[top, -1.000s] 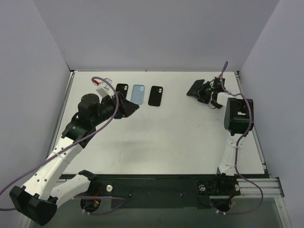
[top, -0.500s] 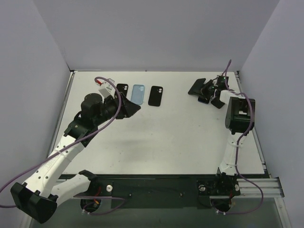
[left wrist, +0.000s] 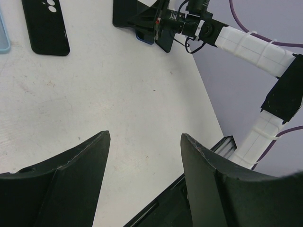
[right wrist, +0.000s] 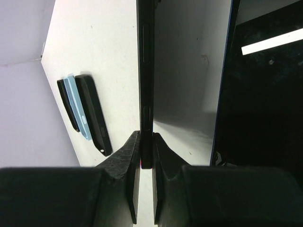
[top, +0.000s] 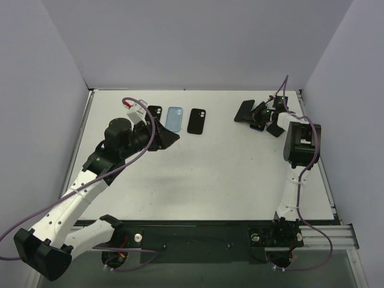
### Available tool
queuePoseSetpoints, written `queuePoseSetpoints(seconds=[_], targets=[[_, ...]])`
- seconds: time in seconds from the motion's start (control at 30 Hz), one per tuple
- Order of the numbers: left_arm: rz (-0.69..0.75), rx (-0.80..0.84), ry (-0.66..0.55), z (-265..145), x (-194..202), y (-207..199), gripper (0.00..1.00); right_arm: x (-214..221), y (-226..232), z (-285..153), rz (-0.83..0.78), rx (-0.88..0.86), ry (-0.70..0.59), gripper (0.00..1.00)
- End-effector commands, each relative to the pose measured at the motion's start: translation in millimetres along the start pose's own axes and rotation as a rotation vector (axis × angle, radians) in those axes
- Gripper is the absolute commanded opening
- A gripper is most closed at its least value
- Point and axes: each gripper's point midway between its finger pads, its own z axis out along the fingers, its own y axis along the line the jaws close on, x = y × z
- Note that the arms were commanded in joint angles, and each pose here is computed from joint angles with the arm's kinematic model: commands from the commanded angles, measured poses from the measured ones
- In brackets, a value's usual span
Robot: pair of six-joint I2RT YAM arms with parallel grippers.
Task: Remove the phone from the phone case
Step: Place the phone at the center of the board.
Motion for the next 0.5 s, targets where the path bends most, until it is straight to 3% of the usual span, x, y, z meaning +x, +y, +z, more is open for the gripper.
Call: queuePoseSetpoints(seconds=[0.0,0.13,0.3,0.47], targets=[[0.027,0.043,-0.044,-3,-10,-11,0.71,15,-8,-5,0.010,0.012,0.072,0.00],[0.035,0.045,-0.035,-4,-9,-12,0.71,10,-23,-8,0.037,0.071,0.044,0.08],[0.042,0.038,-0.044,-8,-8,-10,0.71,9,-36,-15,0.028,0.173,0.034,0.29],[0.040,0.041,-0.040,-9,-8,-11,0.71,5,-35,-28,-0.013,0.236,0.018,0.35]])
